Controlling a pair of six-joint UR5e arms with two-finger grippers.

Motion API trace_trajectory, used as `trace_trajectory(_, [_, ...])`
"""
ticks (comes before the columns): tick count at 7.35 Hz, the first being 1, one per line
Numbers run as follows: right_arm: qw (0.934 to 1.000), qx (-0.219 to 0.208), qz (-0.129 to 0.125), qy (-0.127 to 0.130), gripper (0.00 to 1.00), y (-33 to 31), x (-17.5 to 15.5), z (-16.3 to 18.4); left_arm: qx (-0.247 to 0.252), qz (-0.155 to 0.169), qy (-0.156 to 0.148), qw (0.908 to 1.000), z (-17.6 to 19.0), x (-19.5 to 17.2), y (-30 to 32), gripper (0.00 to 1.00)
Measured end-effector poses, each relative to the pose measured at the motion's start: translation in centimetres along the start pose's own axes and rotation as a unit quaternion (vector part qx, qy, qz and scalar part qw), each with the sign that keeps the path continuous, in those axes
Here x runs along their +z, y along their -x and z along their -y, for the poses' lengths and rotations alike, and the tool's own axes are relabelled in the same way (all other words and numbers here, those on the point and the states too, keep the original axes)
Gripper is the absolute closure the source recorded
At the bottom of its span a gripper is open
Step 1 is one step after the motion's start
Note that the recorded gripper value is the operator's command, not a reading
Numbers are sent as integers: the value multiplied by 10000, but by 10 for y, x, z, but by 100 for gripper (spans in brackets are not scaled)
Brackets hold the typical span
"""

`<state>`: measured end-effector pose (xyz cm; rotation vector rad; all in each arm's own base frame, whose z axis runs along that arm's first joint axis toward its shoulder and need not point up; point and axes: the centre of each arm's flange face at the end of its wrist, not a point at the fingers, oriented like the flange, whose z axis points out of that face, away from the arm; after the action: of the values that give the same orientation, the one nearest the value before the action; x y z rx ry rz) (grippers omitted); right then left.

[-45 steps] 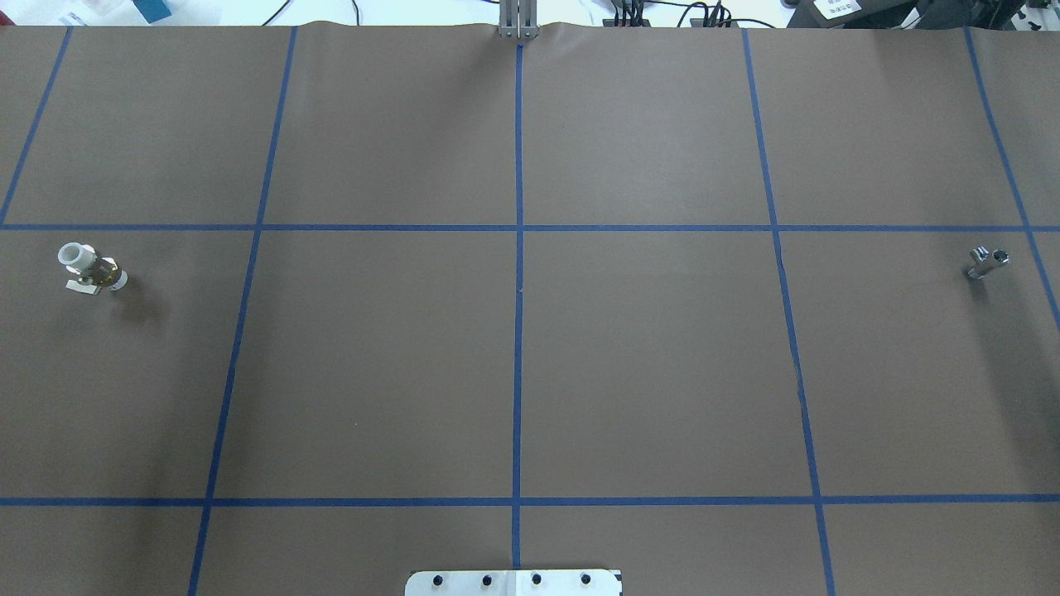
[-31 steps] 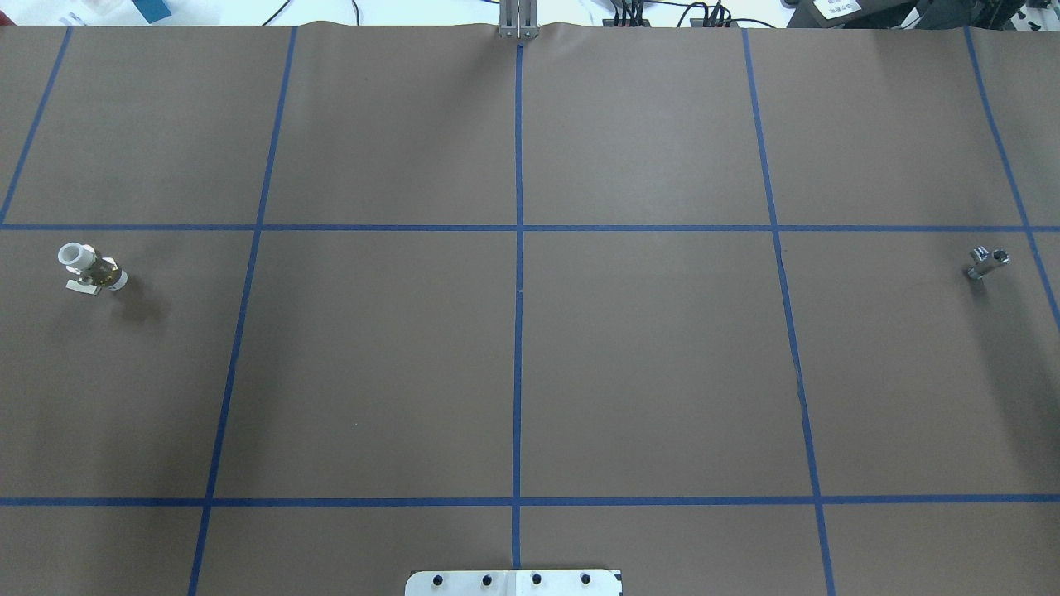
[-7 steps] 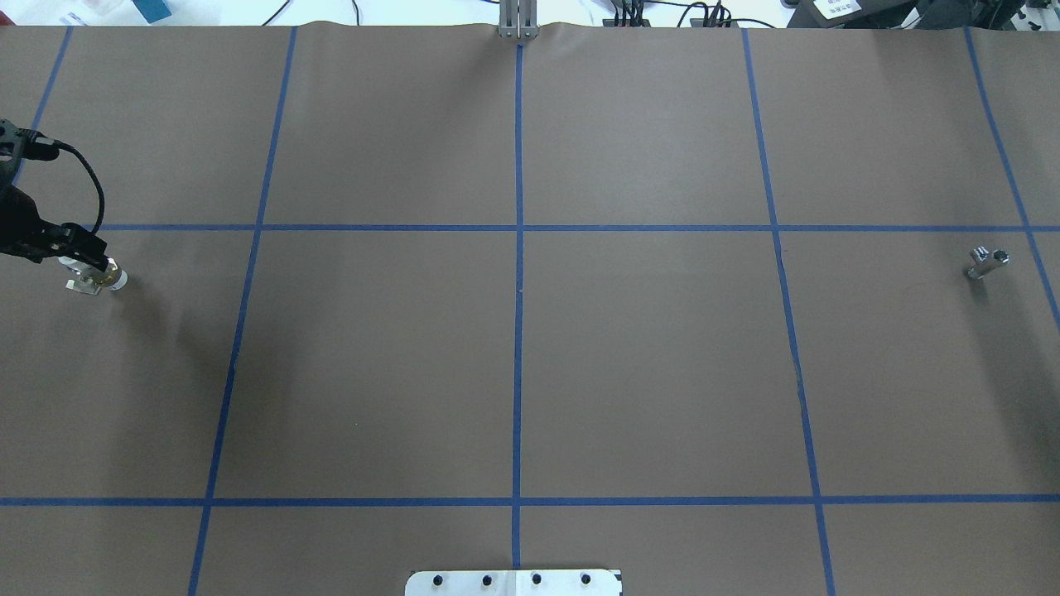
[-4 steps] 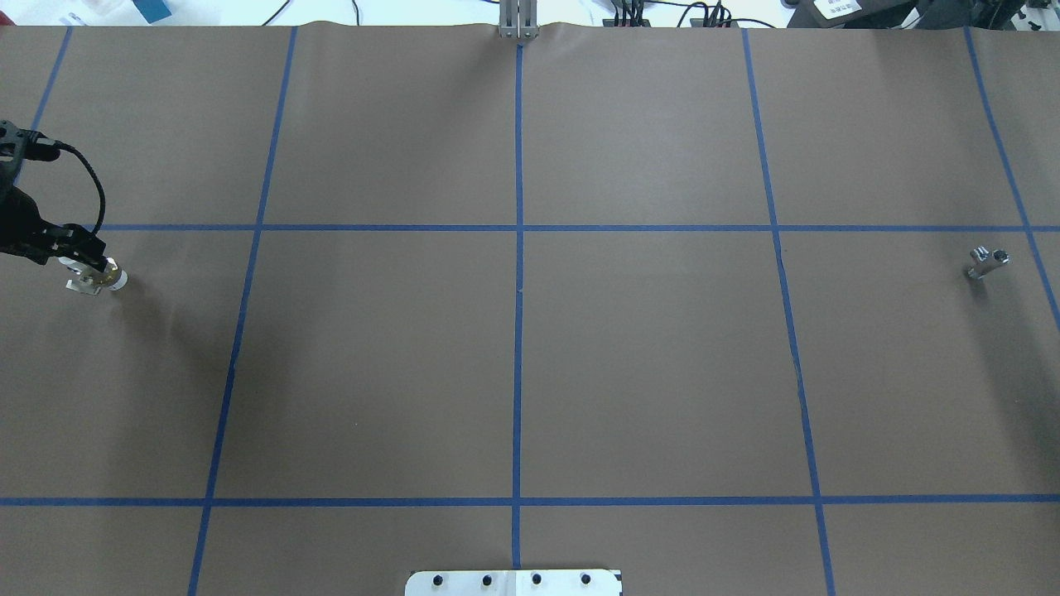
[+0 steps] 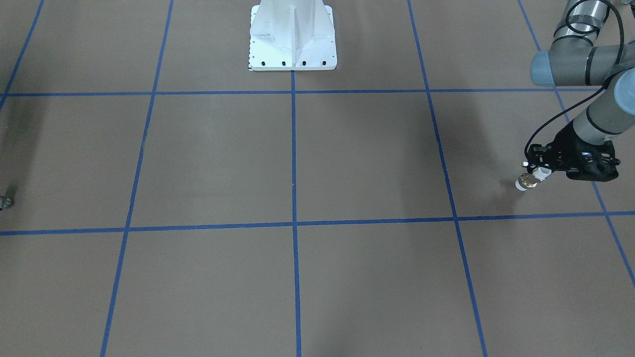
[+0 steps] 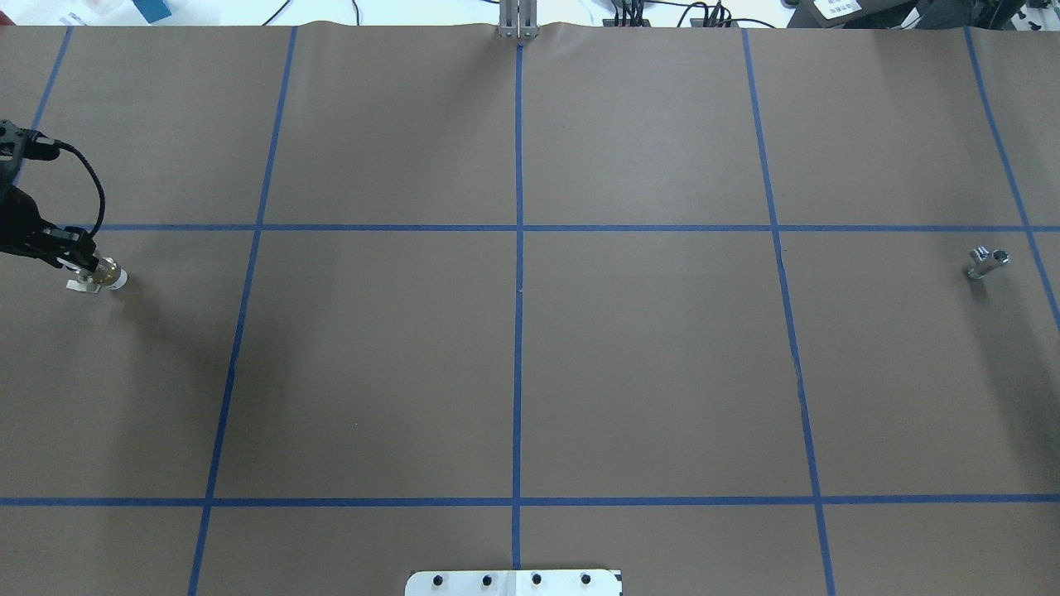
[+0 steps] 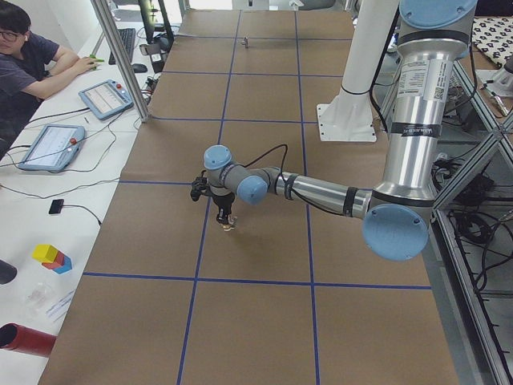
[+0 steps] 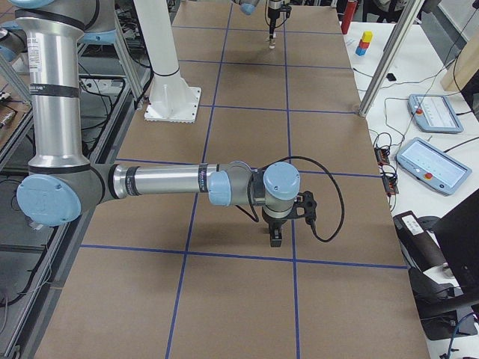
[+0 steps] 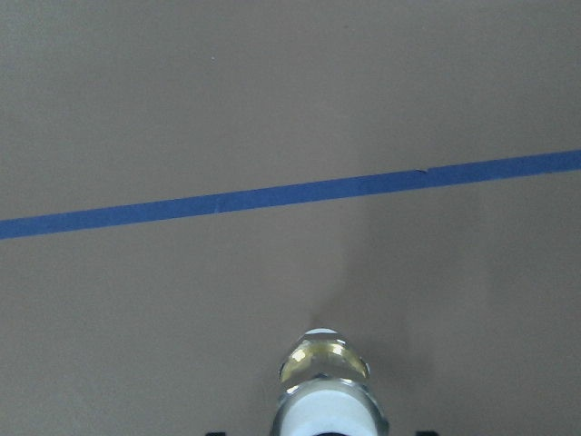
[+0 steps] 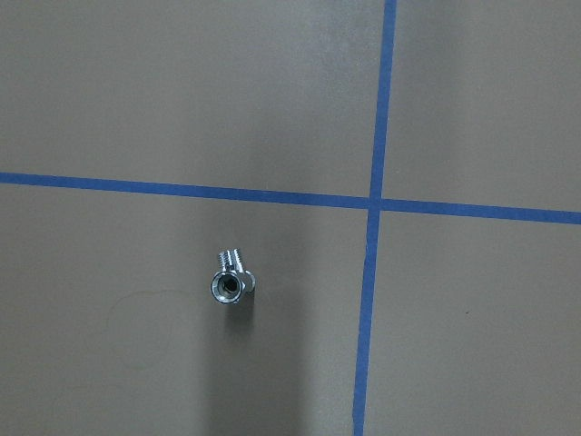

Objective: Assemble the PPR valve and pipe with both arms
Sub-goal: 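Lift the valve with the left gripper and carry it toward table center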

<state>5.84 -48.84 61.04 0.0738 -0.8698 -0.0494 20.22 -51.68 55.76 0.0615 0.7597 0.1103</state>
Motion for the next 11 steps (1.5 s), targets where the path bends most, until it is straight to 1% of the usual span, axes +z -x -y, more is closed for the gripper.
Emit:
trace_trajectory(2, [10000,-1,1,-1,1,0,0,0,5,-31,3,10000,0,-4,-4,100])
trace_trajectory(3, [10000,-1,16,-1,1,0,0,0,18,-55,-9,10000,4,-13,-14,100])
trace_trajectory(4, [10000,2,61,0,1,1,0,0,-4,-42,14,10000,17,-28,-35,100])
trace_trajectory(5, [9999,9,117,3,1,2,0,0,-60,4,58,10000,39,-52,-68,100])
trace_trajectory(7, [9999,-7,169,-8,1,4,0,-2,-127,121,99,9998,78,-97,-152,100])
trace_trajectory(8, [9998,-17,174,-15,1,5,-1,-2,-140,177,142,9996,87,-106,-212,100])
trace_trajectory(9, [9998,-25,173,-19,1,5,-2,-1,-202,171,181,9995,92,-108,-275,100])
trace_trajectory(11, [9998,-43,166,-34,1,6,-3,0,-294,118,208,9993,96,-107,-384,100])
